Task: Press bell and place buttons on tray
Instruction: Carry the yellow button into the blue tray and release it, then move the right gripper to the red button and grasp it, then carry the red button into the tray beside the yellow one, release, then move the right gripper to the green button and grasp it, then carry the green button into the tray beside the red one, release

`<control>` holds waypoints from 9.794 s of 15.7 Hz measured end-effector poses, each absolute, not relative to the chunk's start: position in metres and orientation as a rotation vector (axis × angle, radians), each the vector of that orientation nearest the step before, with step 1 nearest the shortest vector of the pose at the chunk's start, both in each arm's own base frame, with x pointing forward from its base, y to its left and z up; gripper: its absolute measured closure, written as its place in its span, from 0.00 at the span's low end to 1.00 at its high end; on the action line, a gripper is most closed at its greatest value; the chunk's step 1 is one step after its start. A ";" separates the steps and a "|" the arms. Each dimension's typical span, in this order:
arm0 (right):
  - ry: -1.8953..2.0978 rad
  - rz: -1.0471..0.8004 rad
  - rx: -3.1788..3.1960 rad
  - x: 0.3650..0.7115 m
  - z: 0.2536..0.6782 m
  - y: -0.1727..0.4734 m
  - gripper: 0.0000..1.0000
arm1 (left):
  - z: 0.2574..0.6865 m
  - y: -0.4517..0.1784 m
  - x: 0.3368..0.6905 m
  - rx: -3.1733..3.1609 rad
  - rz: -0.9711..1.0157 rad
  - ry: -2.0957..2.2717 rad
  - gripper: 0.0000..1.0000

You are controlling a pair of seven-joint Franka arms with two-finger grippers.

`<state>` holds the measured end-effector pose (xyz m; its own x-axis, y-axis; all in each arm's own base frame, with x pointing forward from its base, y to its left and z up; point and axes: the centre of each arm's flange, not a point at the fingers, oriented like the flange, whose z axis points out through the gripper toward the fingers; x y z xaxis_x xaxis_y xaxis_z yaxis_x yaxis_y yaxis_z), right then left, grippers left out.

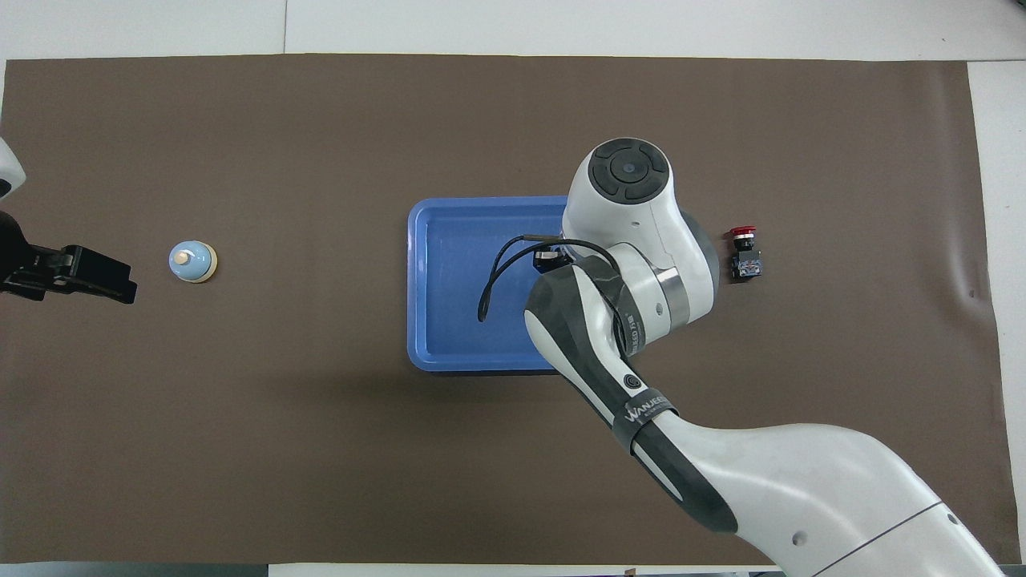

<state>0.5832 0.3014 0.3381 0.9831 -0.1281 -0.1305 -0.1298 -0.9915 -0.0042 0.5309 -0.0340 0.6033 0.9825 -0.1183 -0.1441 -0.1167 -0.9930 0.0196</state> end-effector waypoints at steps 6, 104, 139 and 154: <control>0.202 0.211 -3.121 0.573 0.314 0.299 0.59 | 0.603 -0.034 0.531 3.117 -0.228 -0.185 0.00; 0.110 0.136 -3.101 0.583 0.362 0.336 0.00 | 0.603 -0.034 0.531 3.117 -0.228 -0.184 0.00; -0.049 0.137 -3.085 0.606 0.349 0.163 0.57 | 0.603 -0.034 0.531 3.117 -0.228 -0.184 0.00; 0.147 0.113 -3.082 0.585 0.354 0.431 0.57 | 0.603 -0.034 0.531 3.117 -0.228 -0.184 0.00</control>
<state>0.5846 0.4307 0.3537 0.9928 -0.0931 -0.0754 -0.0971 -0.9940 -0.0505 0.5309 -0.0340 0.6032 0.9825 -0.1179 -0.1442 -0.1163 -0.9930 0.0196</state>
